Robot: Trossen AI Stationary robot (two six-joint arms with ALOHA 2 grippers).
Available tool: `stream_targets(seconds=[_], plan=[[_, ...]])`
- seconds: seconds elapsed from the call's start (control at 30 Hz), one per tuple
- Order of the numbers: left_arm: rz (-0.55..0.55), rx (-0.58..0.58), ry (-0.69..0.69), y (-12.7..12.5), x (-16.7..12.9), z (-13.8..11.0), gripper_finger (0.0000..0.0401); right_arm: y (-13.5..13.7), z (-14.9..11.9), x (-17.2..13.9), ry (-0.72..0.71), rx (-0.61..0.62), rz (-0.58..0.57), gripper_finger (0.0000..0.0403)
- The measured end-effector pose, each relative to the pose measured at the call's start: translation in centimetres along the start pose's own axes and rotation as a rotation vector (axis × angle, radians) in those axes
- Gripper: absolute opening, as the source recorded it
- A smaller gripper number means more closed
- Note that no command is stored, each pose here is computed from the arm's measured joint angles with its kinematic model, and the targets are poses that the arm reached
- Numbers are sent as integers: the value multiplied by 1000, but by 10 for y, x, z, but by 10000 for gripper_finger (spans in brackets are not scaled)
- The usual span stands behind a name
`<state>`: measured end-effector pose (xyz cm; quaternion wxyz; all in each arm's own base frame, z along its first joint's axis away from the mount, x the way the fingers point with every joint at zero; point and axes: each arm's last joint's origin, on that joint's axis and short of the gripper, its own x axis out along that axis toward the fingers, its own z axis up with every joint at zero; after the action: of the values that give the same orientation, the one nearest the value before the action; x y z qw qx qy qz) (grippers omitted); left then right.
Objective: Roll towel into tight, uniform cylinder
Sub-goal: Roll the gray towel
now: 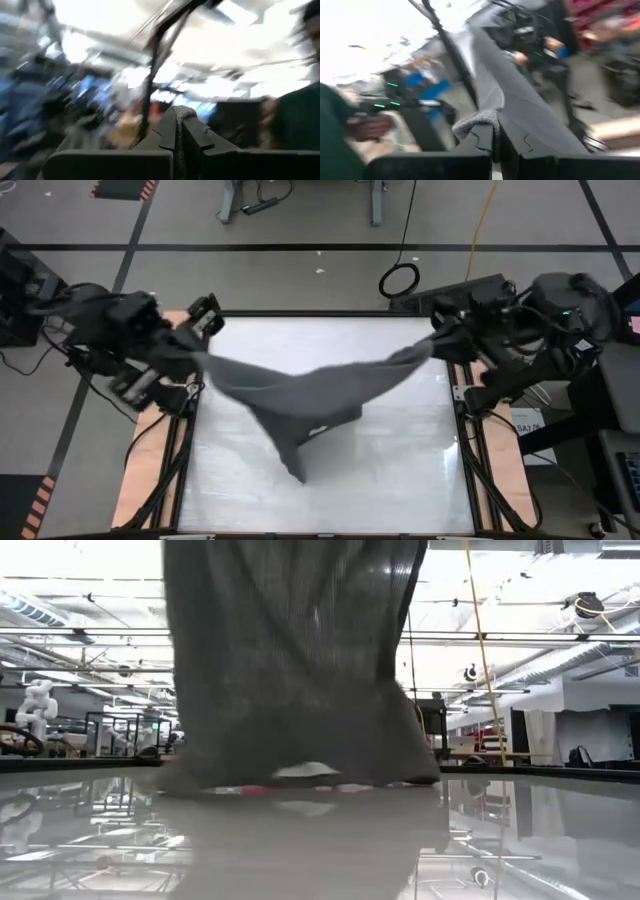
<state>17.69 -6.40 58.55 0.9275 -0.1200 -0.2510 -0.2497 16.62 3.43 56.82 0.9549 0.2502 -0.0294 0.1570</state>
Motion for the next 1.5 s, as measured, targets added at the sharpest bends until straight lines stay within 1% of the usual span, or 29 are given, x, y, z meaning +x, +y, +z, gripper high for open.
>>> stream_targets(seconds=[0.1,0.13,0.2,0.33,0.43,0.5,0.63,0.7,0.77,0.87,0.93,1.0,1.07,1.17,1.3,1.4,1.5], plan=[[-60,14,-102,-5,4,6,11,10,3,0,-49,27,66,0],[-65,18,-127,-5,4,8,11,12,4,0,-69,37,65,0],[-57,26,-155,-5,4,10,11,13,5,4,-133,48,19,0],[55,122,-179,-2,3,12,11,9,6,25,-264,64,-90,0],[124,197,-192,-2,0,16,11,9,6,45,-333,57,-55,0],[145,245,-216,-3,-6,23,11,11,10,55,-381,23,-19,0],[186,310,-246,-4,-21,39,11,17,21,62,-445,-35,-12,0],[247,320,-212,-2,-28,42,11,16,22,68,-434,-57,-47,0],[333,341,-137,0,-36,42,11,12,18,75,-390,-88,-130,0],[461,352,16,5,-49,36,11,1,8,83,-291,-110,-273,0],[496,326,74,6,-55,34,11,-4,3,84,-236,-92,-308,0],[467,285,75,5,-55,33,11,-5,1,84,-204,-65,-303,0],[367,241,63,3,-53,33,11,-3,-1,84,-170,-58,-256,0],[206,168,20,-1,-46,34,11,4,-2,83,-119,-65,-122,0],[49,79,-33,-1,-31,29,11,17,0,77,-83,-67,91,0],[-46,52,-73,-1,-17,22,11,27,4,72,-102,-60,192,0],[-95,54,-130,1,-3,16,11,35,7,67,-147,-64,218,0]])
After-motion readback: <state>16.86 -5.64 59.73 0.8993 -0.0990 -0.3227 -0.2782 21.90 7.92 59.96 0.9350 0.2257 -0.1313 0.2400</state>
